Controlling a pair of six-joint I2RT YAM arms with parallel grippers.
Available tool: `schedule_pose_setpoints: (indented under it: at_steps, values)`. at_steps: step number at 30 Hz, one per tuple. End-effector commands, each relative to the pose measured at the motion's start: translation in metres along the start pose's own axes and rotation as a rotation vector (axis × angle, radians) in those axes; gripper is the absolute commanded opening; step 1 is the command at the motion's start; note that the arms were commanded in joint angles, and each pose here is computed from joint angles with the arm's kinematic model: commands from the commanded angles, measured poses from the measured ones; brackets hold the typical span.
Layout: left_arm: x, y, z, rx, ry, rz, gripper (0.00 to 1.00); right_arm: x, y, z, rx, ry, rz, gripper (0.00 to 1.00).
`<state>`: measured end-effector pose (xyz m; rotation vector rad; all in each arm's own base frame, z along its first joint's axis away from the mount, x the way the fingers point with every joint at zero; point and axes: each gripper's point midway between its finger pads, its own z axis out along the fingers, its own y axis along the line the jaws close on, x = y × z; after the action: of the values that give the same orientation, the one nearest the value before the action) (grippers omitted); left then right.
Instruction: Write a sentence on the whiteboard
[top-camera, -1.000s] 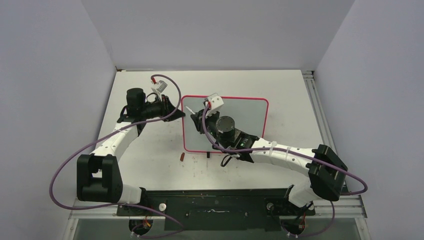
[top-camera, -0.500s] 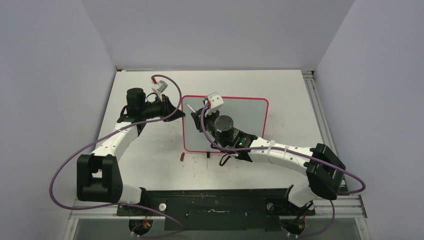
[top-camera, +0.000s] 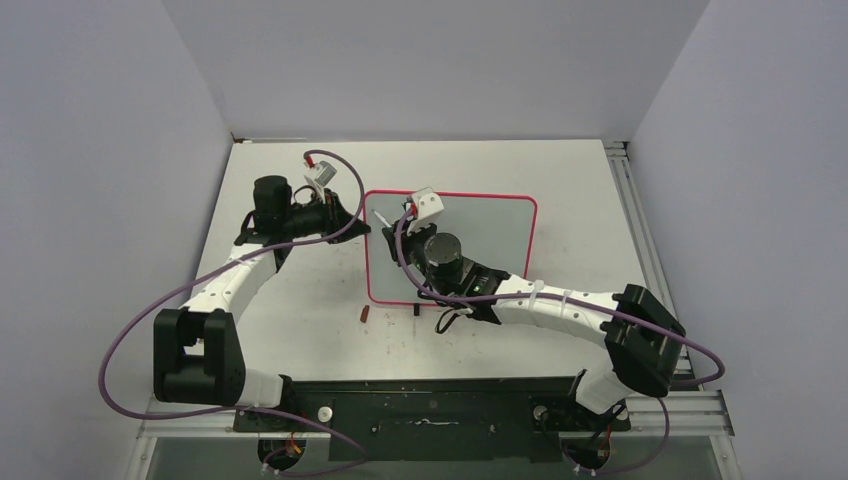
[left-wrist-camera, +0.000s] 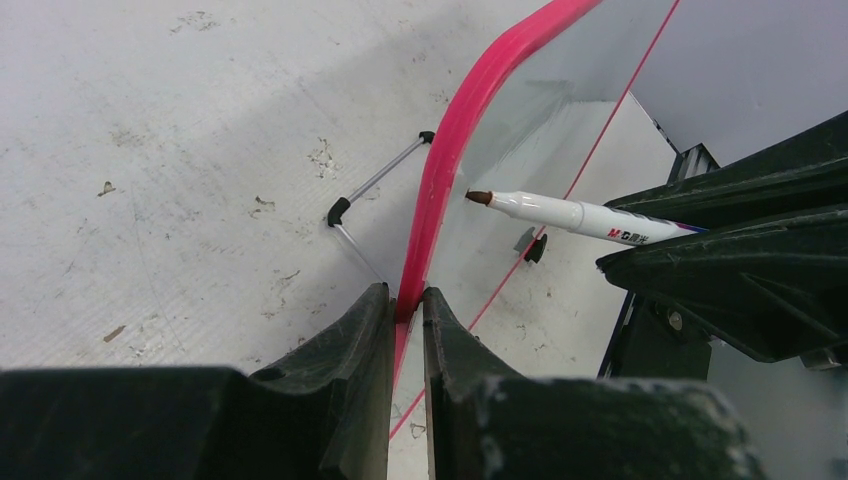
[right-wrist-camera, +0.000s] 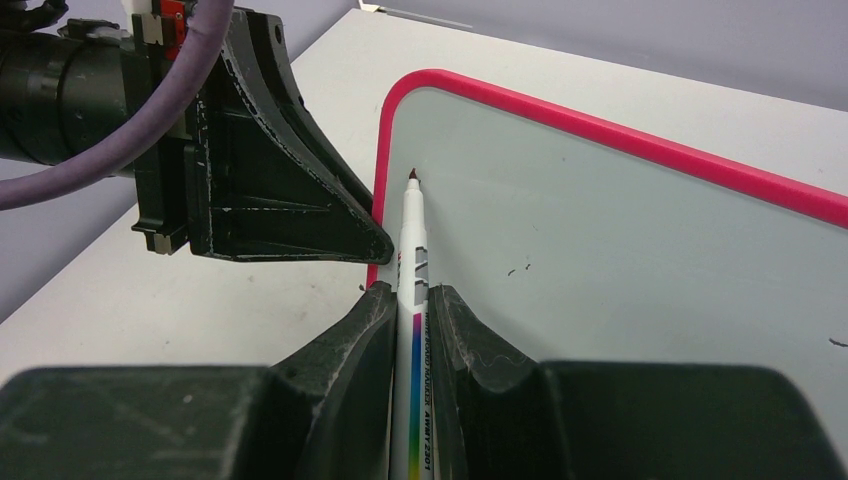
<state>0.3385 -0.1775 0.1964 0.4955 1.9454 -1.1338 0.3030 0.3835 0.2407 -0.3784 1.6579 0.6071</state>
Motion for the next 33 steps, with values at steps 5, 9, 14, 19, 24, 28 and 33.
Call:
schedule_pose_setpoints:
  at_steps: [5, 9, 14, 19, 24, 28, 33]
  values:
    - [-0.006, -0.013, 0.0, 0.033, 0.016, 0.015, 0.0, -0.012, -0.002, 0.0, 0.031, -0.033, 0.025, 0.05]
    - [-0.005, -0.014, 0.0, 0.034, 0.017, 0.014, 0.0, -0.004, -0.003, -0.002, 0.033, -0.012, 0.025, 0.05]
    - [-0.005, -0.014, 0.0, 0.033, 0.016, 0.015, 0.0, 0.008, -0.005, -0.006, 0.036, 0.017, 0.026, 0.05]
    - [-0.006, -0.014, -0.001, 0.034, 0.015, 0.016, 0.0, 0.019, -0.006, -0.009, 0.038, 0.045, 0.027, 0.05]
    - [-0.006, -0.014, -0.001, 0.033, 0.015, 0.016, 0.0, 0.026, -0.006, -0.011, 0.038, 0.063, 0.027, 0.05]
    - [-0.006, -0.014, -0.001, 0.032, 0.014, 0.018, 0.0, 0.025, -0.004, -0.013, 0.033, 0.061, 0.03, 0.05]
    - [-0.006, -0.014, -0.001, 0.028, 0.013, 0.018, 0.0, 0.011, 0.005, -0.018, -0.006, 0.024, 0.027, 0.05]
